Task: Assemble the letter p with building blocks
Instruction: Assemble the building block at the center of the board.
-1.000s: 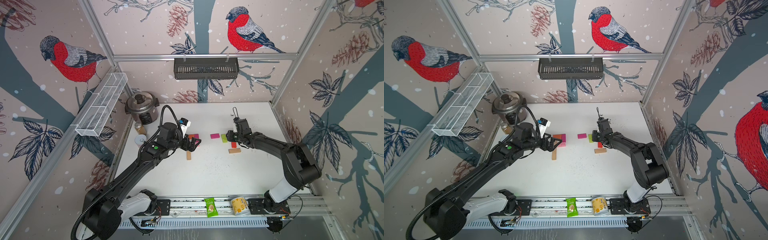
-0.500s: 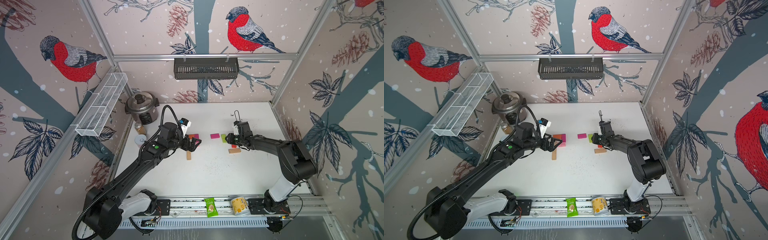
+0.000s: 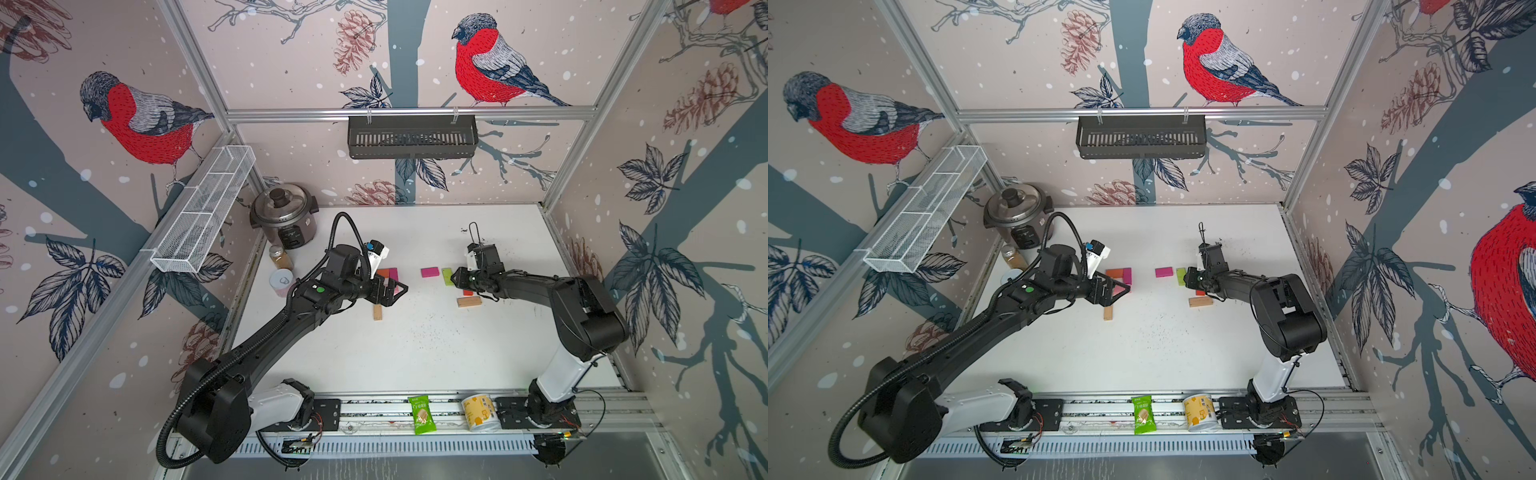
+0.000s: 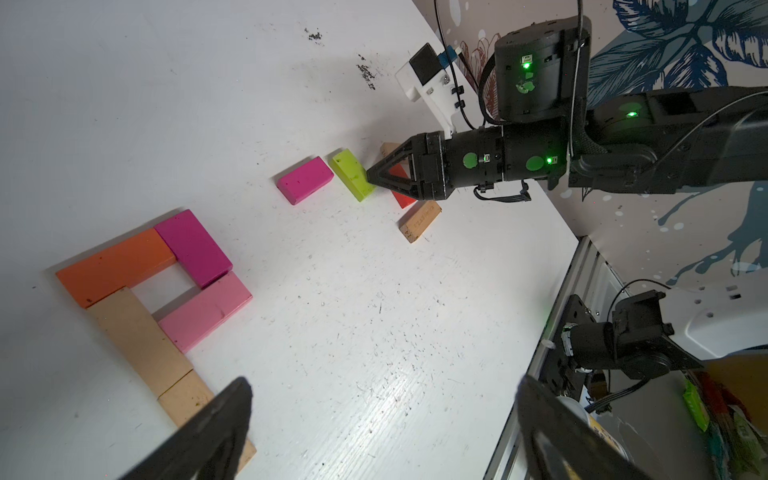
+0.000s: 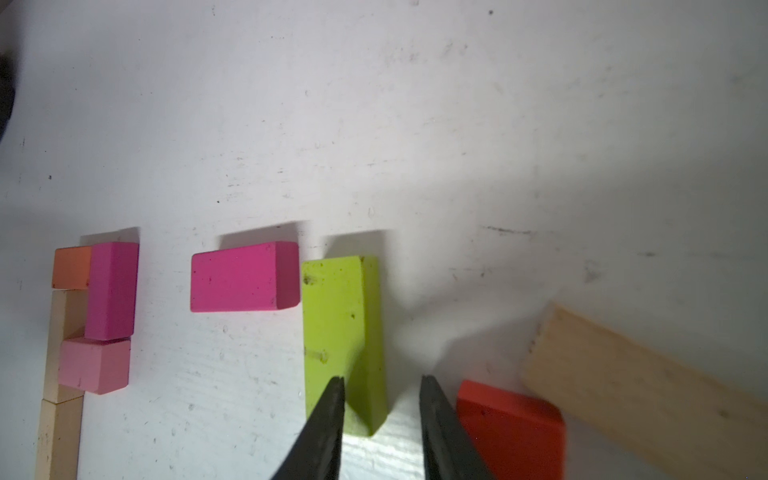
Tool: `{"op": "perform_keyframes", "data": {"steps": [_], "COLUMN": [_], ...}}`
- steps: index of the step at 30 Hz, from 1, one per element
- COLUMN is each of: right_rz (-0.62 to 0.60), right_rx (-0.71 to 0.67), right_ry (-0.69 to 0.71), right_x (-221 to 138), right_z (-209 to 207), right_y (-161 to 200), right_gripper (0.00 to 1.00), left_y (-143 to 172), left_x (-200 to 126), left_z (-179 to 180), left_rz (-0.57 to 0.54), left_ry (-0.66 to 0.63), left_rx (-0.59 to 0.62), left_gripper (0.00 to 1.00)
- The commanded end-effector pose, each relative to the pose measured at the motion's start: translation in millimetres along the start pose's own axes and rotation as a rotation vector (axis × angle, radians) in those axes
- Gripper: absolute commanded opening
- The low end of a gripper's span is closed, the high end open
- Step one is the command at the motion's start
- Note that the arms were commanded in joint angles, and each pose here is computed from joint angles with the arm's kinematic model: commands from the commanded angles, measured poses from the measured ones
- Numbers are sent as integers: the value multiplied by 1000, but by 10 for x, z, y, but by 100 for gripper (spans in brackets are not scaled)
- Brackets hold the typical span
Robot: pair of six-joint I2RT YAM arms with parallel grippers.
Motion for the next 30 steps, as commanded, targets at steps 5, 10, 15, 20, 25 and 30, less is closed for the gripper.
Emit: {"op": "perform_keyframes", "data": {"steps": [5,10,15,20,25,30], "right_rz": [-27,-28,-22,-23,-19,-23], "right_rx": [19,16,16,2,-8,-9], "right_ry": [-28,-42,-40,-36,-29,-37], "right_x": [33,53,68,78,102,102], "right_z": [-12,-5,-12,5,16,29], "right_y": [-43,-42,-37,-48,-45,-55], "right_gripper": [33,33,32,32,32,32], "left_y": [-25,-23,-26,-19,-21,-21], "left_x": [23,28,30,36,38,35], "left_z": [-36,-31,-32,-28,-28,-29], "left_rz": [-1,0,1,4,6,5], "left_ry": [45,39,38,36,35,34], "left_rx": [11,9,8,7,7,8], "left_gripper": [97,98,98,98,97,97]}}
Point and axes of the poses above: each gripper's point midway between its finger pads, its own x axis out along the fingers, its own z axis along the line the jaws close on, y = z × x, the point moved 9 cm from there along -x, back along the fingers, and after that the axes turned 13 degrees about -x, right-handed, at the moved point
